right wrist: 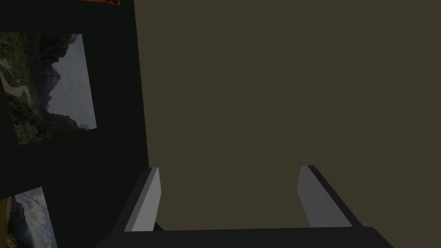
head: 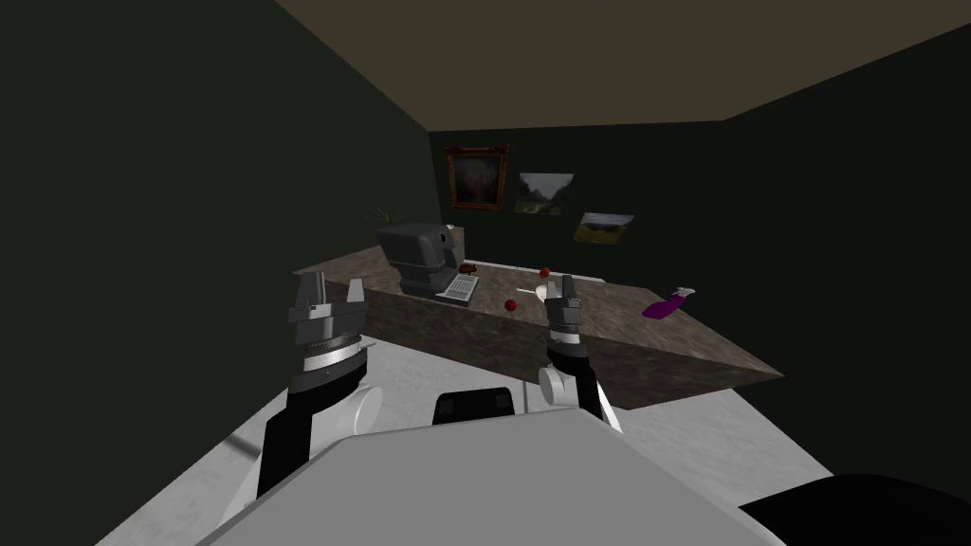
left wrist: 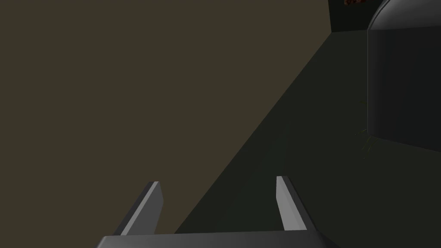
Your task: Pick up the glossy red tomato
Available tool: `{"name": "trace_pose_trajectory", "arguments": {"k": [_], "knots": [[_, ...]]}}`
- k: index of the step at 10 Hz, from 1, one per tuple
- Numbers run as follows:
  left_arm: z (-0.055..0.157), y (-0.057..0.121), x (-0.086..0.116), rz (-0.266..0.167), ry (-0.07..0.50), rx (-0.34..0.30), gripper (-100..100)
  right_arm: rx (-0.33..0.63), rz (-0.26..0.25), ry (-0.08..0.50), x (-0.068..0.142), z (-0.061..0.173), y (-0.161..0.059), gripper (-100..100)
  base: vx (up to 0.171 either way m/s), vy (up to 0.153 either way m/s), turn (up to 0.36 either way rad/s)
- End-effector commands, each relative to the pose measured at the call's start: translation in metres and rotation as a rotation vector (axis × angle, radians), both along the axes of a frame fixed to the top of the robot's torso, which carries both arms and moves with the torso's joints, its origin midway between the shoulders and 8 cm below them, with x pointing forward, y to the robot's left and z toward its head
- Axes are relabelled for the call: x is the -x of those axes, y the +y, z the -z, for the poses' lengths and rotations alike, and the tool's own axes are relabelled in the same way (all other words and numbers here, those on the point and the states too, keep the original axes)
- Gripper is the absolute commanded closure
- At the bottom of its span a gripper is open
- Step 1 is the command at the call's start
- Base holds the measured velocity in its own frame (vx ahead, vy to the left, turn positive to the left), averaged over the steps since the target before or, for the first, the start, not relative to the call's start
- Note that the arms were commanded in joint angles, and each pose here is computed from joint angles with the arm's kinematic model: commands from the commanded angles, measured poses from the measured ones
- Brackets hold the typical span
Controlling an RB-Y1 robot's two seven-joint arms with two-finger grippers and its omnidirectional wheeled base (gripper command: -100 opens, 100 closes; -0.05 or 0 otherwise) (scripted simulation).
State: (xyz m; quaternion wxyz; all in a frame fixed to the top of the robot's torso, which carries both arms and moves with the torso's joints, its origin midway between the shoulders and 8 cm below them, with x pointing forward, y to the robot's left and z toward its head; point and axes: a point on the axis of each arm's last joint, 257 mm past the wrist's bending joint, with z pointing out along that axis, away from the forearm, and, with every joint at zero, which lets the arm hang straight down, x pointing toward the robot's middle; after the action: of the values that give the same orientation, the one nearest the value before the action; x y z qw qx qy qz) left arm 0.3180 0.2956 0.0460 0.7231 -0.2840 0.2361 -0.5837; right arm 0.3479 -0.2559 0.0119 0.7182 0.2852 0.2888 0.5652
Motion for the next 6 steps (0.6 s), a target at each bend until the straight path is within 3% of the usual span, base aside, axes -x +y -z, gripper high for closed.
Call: {"name": "trace_pose_trajectory", "arguments": {"k": [1,6], "knots": [[0.0,0.0,0.0,0.0,0.0,0.0,0,0.033,-0.014,0.009,-0.001,0.003,0.005,-100,0.0,-0.013,0.017],[0.0,0.0,0.0,0.0,0.0,0.0,0,0.195,-0.073,0.05,-0.007,0.023,0.029,-100,0.005,-0.041,0.04]]}}
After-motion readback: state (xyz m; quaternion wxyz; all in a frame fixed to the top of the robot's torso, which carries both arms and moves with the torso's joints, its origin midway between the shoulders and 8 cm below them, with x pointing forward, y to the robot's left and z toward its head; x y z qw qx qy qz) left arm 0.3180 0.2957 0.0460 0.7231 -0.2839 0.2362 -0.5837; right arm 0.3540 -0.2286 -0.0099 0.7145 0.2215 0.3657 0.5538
